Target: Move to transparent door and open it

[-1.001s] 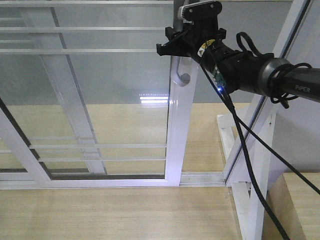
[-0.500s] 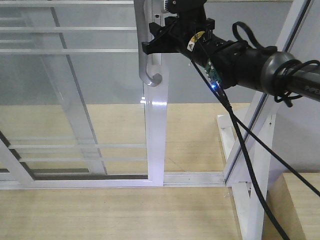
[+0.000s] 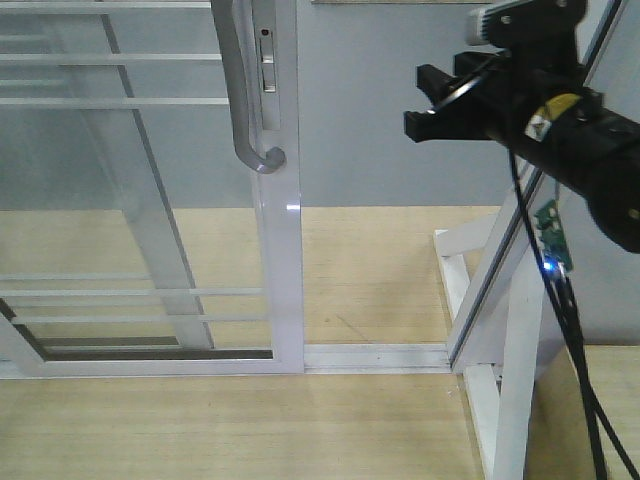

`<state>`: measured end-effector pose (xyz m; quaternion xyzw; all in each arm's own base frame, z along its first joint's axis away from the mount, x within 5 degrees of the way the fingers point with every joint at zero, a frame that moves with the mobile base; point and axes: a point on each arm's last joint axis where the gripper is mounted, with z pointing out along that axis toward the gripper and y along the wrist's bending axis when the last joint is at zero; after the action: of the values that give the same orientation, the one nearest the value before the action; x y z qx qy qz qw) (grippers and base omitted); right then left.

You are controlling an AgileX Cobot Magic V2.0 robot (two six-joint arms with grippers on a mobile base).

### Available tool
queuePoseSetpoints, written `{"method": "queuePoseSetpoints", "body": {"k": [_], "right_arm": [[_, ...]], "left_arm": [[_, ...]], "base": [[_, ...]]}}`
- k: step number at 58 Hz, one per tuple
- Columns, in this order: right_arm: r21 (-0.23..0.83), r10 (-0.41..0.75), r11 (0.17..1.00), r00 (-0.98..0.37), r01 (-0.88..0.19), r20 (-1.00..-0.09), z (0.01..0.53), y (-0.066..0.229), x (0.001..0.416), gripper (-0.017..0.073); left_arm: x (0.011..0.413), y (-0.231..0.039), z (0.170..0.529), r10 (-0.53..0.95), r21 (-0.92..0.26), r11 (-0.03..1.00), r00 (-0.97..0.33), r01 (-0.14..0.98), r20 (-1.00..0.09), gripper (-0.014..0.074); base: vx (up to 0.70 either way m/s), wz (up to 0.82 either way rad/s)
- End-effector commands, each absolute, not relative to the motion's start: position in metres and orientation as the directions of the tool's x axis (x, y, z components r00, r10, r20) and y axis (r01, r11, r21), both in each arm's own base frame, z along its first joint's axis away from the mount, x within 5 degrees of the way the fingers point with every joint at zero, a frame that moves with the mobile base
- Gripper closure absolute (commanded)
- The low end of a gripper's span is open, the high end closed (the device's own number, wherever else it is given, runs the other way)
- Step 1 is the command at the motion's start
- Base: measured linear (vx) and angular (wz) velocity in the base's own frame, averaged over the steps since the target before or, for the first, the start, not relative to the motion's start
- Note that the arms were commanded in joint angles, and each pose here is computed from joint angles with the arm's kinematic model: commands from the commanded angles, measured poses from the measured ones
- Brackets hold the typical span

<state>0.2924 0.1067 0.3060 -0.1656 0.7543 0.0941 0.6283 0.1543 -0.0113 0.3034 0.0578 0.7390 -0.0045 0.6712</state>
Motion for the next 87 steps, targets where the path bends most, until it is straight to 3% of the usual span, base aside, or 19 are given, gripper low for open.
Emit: {"method": "queuePoseSetpoints", "body": {"k": [1,9,27,60,73,87], "right_arm": [[-0.084,-0.110,0.937,-0.059,-0.340,-0.992,0.333,0.090,0.266,0.0232],[-0.146,-0.200,0.929,-0.129,-0.341,-0.971,0.333,0.078,0.236,0.0232],[-0.142,-0.220,0.929,-0.201,-0.341,-0.955,0.333,0.073,0.225,0.0232],[-0.141,-0.233,0.928,-0.242,-0.343,-0.942,0.329,0.073,0.224,0.0232],[-0.141,-0.234,0.928,-0.246,-0.344,-0.940,0.329,0.073,0.224,0.0232],[-0.141,-0.235,0.928,-0.247,-0.344,-0.940,0.329,0.073,0.224,0.0232]], "left_arm": [[0.166,-0.023,0.315,0.097,0.096,0.981,0.003,0.169,-0.995,0.0180],[0.191,-0.043,0.302,0.085,0.086,0.956,0.013,0.280,-0.996,0.0174],[0.256,-0.074,0.276,-0.011,-0.028,0.920,-0.047,0.390,-0.999,0.0059],[0.367,-0.099,0.283,-0.034,-0.030,0.919,0.003,0.394,-0.999,0.0059],[0.390,-0.104,0.283,-0.100,-0.094,0.913,-0.005,0.396,-0.995,0.0059],[0.404,-0.109,0.283,-0.100,-0.087,0.911,0.012,0.403,-0.995,0.0059]], "base": [[0.00,0.00],[0.00,0.00],[0.00,0.00],[0.00,0.00],[0.00,0.00],[0.00,0.00]]}}
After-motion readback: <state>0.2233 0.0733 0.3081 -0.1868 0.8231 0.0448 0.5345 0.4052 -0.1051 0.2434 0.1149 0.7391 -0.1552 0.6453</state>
